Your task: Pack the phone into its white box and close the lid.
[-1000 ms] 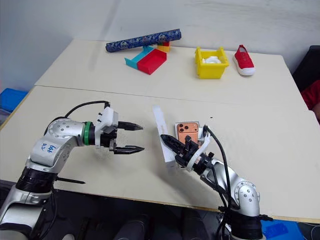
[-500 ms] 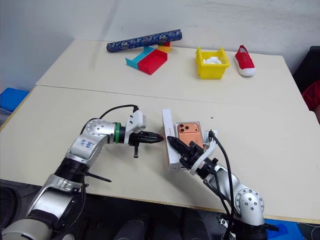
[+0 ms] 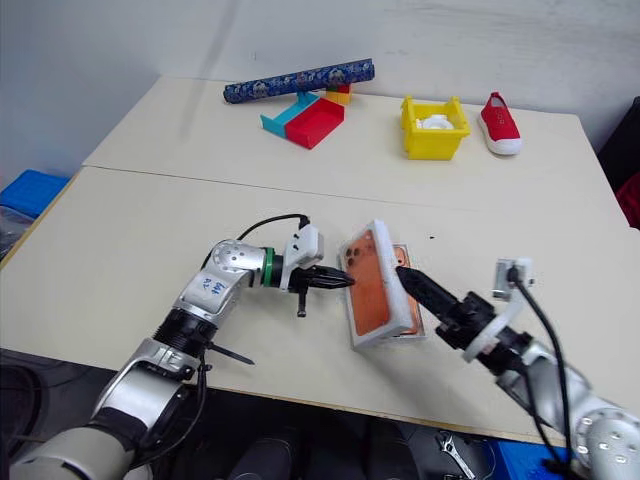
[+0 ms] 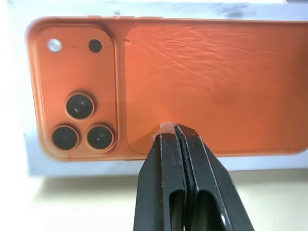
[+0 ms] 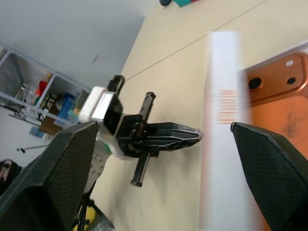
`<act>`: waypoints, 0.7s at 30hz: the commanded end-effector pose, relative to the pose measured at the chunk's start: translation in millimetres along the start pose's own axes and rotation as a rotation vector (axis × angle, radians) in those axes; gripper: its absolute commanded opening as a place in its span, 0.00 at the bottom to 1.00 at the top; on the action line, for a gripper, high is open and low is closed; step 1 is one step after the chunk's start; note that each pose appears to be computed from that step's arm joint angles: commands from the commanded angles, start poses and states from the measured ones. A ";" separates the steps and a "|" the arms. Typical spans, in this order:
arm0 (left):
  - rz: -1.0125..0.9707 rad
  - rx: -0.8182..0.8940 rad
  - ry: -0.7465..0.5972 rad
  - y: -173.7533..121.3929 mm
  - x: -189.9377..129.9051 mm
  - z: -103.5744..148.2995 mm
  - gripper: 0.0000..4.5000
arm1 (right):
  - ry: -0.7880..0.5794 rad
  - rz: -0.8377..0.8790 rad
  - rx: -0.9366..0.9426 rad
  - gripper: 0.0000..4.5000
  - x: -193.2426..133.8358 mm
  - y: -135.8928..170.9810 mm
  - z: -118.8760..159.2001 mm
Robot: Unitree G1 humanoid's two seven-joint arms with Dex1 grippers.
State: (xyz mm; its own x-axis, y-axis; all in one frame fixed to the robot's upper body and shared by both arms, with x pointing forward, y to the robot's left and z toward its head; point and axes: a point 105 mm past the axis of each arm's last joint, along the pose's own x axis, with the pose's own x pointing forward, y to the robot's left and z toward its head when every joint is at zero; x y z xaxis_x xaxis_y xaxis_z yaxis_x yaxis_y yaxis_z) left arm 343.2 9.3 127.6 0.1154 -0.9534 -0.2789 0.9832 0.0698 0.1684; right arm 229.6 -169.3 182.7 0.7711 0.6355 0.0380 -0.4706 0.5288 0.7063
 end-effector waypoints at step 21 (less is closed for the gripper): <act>-0.128 0.162 0.260 5.5 -34.9 -17.9 0.00 | 0.613 0.021 -0.700 0.01 -8.3 -29.8 -77.4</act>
State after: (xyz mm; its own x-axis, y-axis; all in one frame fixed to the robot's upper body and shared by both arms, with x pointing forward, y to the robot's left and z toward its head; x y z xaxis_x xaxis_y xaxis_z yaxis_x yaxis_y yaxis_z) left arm 339.5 56.8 107.4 0.0101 -0.8397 -0.5429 0.9789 -0.1026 0.1769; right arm 201.5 -148.0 105.6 0.4851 0.7244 -0.4899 -0.7804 0.6113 0.1311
